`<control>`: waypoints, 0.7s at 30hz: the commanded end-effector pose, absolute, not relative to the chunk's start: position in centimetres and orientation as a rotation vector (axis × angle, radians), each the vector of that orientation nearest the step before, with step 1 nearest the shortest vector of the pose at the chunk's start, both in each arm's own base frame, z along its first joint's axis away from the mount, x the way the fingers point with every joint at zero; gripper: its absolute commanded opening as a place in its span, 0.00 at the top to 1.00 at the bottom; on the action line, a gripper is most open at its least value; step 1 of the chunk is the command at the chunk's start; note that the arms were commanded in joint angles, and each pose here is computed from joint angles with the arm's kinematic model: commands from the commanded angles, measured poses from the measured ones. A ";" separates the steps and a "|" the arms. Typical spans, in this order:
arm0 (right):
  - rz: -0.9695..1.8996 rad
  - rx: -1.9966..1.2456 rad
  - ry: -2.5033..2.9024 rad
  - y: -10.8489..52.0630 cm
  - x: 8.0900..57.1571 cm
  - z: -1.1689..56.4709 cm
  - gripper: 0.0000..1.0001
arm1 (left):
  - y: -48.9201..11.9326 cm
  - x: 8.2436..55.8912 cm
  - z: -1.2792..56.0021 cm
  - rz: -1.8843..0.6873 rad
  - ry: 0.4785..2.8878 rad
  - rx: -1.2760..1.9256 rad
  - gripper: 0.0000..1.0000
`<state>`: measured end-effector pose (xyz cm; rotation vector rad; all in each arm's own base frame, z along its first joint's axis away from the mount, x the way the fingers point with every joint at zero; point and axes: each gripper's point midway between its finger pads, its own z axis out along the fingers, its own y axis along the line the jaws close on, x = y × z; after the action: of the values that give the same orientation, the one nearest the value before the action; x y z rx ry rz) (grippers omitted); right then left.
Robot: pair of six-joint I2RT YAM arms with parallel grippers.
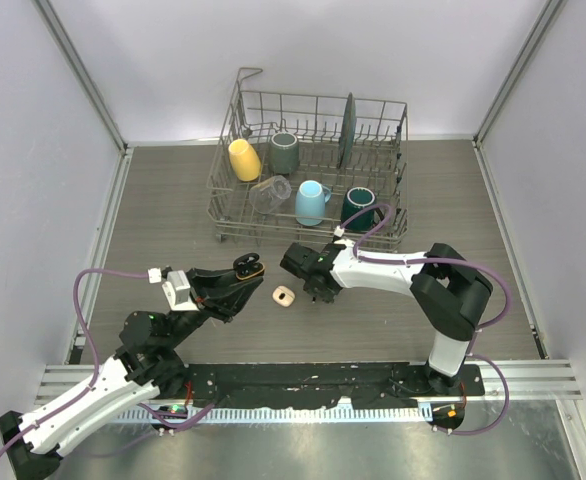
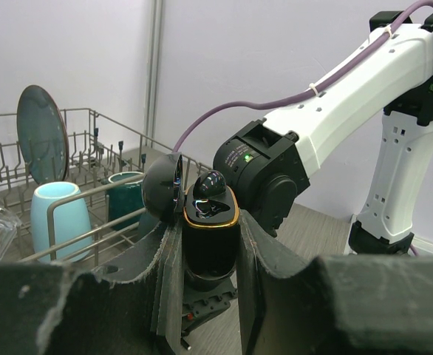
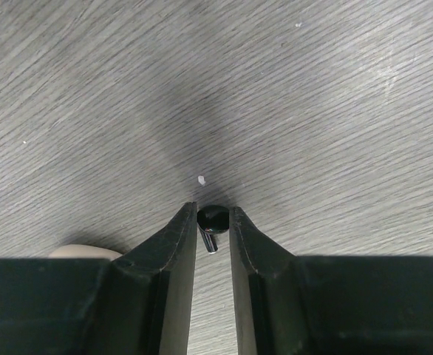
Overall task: Insert the wireless bluetooth earbuds into the charging case
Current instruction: Pick up the earbud from the center of the board.
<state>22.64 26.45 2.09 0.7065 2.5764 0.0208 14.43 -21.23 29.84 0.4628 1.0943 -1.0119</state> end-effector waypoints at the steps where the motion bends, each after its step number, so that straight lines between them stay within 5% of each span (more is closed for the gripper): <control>1: 0.042 0.721 2.587 26.7 23.1 1.5 0.73 | -20.8 14.6 30.5 -0.993 1.064 0.448 1.00; 7: 0.028 0.703 2.581 26.4 23.1 1.4 0.81 | -20.9 14.6 30.5 -0.996 1.065 0.451 1.00; 8: 0.023 0.693 2.580 26.2 23.1 1.4 0.92 | -20.9 14.6 30.5 -0.996 1.065 0.451 1.00; 11: 0.025 0.672 2.566 25.7 23.1 1.7 0.99 | -21.0 14.6 30.4 -0.996 1.069 0.449 1.00; 21: 0.052 0.473 2.516 25.1 23.4 4.6 0.99 | -21.1 14.7 30.5 -0.998 1.072 0.447 1.00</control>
<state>22.45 25.56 2.25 0.5733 2.5816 0.0270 14.50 -21.31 29.66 0.4643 1.1002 -1.0115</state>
